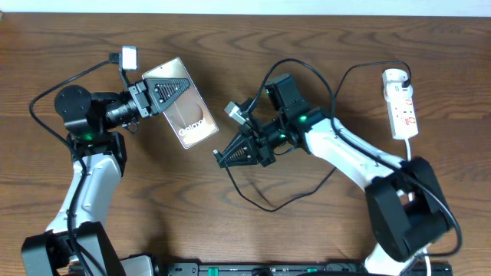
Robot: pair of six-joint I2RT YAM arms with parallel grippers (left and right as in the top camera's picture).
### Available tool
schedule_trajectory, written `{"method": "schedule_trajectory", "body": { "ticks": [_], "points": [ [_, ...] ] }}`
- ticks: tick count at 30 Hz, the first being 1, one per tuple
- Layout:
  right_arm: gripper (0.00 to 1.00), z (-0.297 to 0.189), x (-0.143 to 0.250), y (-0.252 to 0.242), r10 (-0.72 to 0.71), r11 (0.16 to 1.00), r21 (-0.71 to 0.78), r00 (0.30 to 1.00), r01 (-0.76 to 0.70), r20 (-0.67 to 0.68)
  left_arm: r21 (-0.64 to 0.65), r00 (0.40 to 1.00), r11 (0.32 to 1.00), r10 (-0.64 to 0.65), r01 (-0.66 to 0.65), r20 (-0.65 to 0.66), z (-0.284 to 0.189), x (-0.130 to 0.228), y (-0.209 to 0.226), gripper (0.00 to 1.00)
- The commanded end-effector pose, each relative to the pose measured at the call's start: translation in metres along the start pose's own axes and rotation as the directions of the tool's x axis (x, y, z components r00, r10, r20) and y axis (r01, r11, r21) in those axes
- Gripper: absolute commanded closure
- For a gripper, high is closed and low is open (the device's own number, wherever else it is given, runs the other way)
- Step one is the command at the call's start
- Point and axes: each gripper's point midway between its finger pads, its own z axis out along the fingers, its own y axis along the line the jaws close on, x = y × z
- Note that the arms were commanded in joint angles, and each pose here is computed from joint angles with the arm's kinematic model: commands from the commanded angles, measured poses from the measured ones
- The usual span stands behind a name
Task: Plug charger to phone and switch on socket
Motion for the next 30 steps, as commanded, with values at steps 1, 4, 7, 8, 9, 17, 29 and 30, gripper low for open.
{"method": "schedule_trajectory", "body": {
  "ticks": [1,4,7,8,9,17,29,30],
  "points": [
    [0.99,0.004,0.003,-0.007,0.063,0.998,-0.031,0.998,-0.063,-0.007,0.003,1.000,1.000,0.002,-0.002,0.010,0.001,-0.005,-0.005,0.93],
    [0.99,0.007,0.005,-0.011,0.066,0.997,-0.035,0.998,-0.066,-0.012,0.004,1.000,1.000,0.002,-0.002,0.008,0.000,-0.004,-0.005,0.93],
    [0.99,0.008,0.002,-0.011,0.034,0.999,-0.038,0.999,-0.035,-0.013,-0.002,1.000,1.000,-0.005,0.005,0.016,-0.004,-0.006,-0.003,0.93],
    [0.99,0.008,0.002,-0.011,0.025,0.999,-0.038,1.000,-0.026,-0.013,-0.004,1.000,1.000,-0.006,0.006,0.019,-0.005,-0.007,-0.003,0.93],
    [0.99,0.008,0.001,-0.011,0.028,0.999,-0.037,1.000,-0.028,-0.013,-0.004,1.000,1.000,-0.005,0.005,0.016,-0.006,-0.007,-0.003,0.93],
    [0.99,0.013,-0.004,-0.009,0.055,0.997,-0.045,0.998,-0.056,-0.022,0.002,1.000,1.000,0.007,-0.007,0.000,-0.006,-0.004,-0.004,0.93],
    [0.99,0.014,-0.023,-0.006,0.018,0.999,-0.048,1.000,-0.019,-0.020,-0.003,0.999,0.999,0.035,-0.035,0.014,-0.006,-0.006,-0.003,0.93],
    [0.99,0.014,-0.023,-0.005,0.013,0.999,-0.048,1.000,-0.014,-0.020,-0.004,0.999,0.999,0.035,-0.035,0.016,-0.006,-0.007,-0.003,0.93]
  ]
}}
